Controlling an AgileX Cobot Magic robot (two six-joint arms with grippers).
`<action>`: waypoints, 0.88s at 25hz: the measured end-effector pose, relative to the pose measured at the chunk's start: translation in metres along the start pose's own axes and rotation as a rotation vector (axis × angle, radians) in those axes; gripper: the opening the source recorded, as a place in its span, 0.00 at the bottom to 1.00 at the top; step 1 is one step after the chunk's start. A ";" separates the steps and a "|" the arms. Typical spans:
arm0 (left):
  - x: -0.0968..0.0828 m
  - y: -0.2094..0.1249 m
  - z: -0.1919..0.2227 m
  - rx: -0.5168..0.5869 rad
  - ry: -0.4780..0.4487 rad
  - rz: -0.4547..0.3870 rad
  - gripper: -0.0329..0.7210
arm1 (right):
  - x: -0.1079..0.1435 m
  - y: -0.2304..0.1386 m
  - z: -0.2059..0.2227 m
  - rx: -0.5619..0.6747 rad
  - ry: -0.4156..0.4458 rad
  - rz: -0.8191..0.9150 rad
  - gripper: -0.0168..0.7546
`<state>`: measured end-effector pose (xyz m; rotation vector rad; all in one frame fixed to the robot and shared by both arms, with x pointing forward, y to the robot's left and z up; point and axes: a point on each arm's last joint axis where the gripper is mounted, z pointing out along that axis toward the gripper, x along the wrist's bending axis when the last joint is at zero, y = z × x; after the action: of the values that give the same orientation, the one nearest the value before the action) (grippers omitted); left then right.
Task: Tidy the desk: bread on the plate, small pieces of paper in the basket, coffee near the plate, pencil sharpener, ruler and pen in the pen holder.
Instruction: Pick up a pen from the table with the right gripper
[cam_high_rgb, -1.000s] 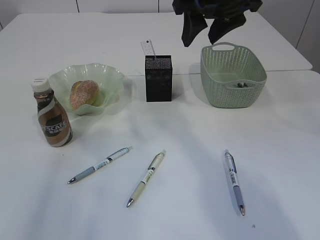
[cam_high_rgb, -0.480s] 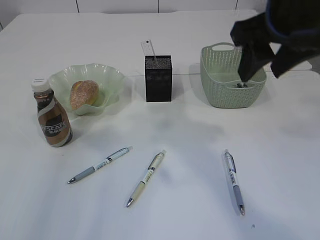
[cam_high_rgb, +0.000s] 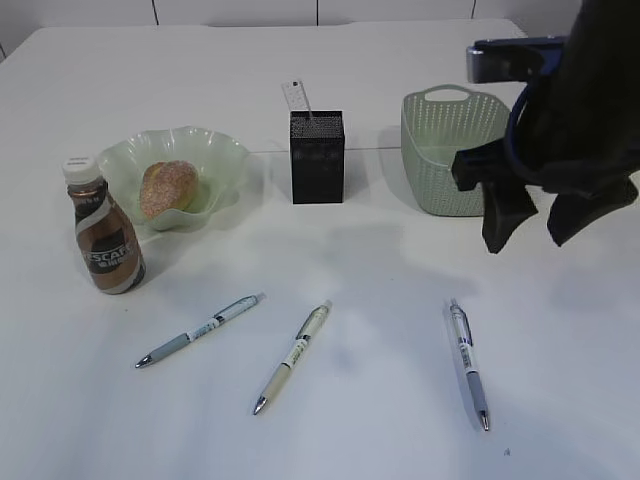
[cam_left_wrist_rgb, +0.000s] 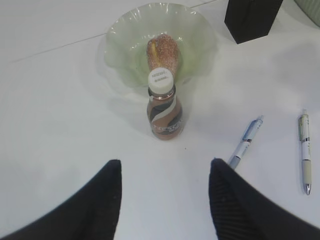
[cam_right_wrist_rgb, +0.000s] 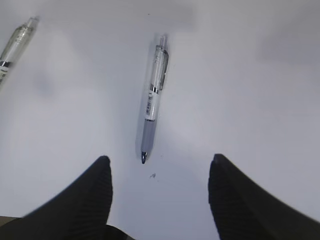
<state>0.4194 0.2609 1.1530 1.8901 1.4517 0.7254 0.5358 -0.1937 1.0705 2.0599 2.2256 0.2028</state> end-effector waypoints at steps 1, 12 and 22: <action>0.000 0.000 0.000 0.004 -0.001 -0.001 0.57 | 0.000 0.001 0.004 0.009 -0.002 0.000 0.64; 0.000 -0.007 0.000 0.076 -0.005 -0.003 0.57 | 0.007 0.015 0.058 0.145 -0.033 0.061 0.64; 0.000 -0.008 0.000 0.086 -0.005 -0.002 0.57 | 0.014 0.023 0.103 0.227 -0.024 0.084 0.64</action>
<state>0.4142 0.2619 1.1472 1.9528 1.5037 0.6664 0.5739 -0.1754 0.9730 2.2565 2.2411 -0.0725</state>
